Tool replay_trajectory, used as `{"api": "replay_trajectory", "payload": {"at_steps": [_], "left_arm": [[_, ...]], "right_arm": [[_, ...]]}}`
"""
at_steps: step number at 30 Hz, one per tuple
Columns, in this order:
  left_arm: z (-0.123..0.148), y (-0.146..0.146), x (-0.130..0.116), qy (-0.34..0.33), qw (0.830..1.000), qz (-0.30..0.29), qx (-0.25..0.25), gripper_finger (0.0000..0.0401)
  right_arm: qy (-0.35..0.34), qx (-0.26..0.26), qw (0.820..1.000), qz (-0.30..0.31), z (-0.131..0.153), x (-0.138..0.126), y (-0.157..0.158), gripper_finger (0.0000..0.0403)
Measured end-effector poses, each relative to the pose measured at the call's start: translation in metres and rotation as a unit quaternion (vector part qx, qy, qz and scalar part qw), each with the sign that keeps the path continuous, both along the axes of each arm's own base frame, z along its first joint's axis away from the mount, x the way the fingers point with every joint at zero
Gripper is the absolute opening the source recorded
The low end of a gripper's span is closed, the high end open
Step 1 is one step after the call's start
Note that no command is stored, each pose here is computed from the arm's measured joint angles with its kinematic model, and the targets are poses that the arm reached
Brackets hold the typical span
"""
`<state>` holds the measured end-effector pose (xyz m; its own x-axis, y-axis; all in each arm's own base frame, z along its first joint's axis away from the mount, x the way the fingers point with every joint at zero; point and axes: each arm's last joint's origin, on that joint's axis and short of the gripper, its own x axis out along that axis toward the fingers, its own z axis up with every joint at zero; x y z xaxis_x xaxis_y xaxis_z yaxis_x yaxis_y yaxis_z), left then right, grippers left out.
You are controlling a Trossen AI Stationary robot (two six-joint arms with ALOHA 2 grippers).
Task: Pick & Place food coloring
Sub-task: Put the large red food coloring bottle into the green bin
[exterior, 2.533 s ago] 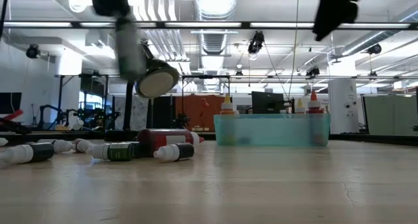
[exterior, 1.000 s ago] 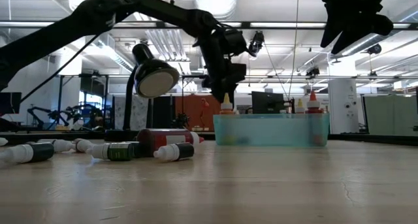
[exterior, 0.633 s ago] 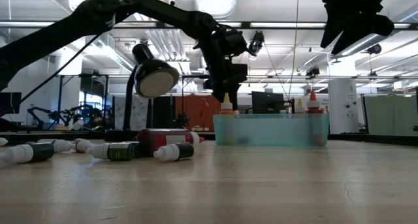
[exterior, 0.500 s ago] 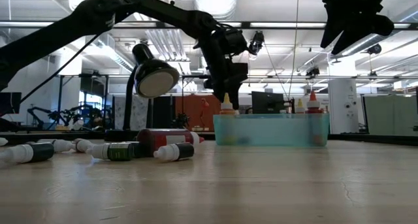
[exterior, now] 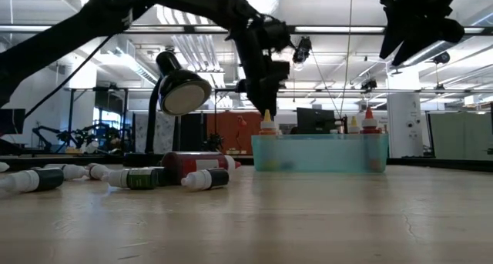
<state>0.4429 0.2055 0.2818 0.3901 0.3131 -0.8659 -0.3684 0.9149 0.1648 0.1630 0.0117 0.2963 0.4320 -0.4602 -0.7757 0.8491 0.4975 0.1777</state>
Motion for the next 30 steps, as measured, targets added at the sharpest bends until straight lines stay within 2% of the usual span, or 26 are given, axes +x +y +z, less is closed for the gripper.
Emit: {"api": "replay_trajectory", "payload": {"at_steps": [5,10,14,21,26,30], "left_arm": [[0.033,-0.016,-0.01,-0.026,1.0,0.002,0.009,0.019],[0.058,-0.031,-0.021,-0.059,0.997,0.038,-0.01,0.019],[0.069,-0.044,-0.034,-0.046,0.996,0.061,-0.033,0.019],[0.069,-0.073,-0.049,0.033,0.993,0.079,-0.076,0.019],[0.057,-0.108,-0.048,0.089,0.988,0.079,-0.097,0.019],[0.041,-0.138,-0.043,0.122,0.985,0.094,-0.074,0.019]], "right_arm": [[0.008,-0.003,1.0,0.004,-0.003,0.0,0.0,0.0169],[0.016,-0.004,1.0,0.011,-0.006,-0.001,0.0,0.0169],[0.02,-0.006,1.0,0.016,-0.007,-0.001,0.0,0.0169],[0.024,-0.008,0.999,0.025,-0.007,0.0,0.0,0.0169],[0.027,0.002,0.999,0.03,-0.008,-0.001,0.001,0.0169],[0.033,0.01,0.999,0.039,-0.01,-0.001,0.002,0.0169]]}}
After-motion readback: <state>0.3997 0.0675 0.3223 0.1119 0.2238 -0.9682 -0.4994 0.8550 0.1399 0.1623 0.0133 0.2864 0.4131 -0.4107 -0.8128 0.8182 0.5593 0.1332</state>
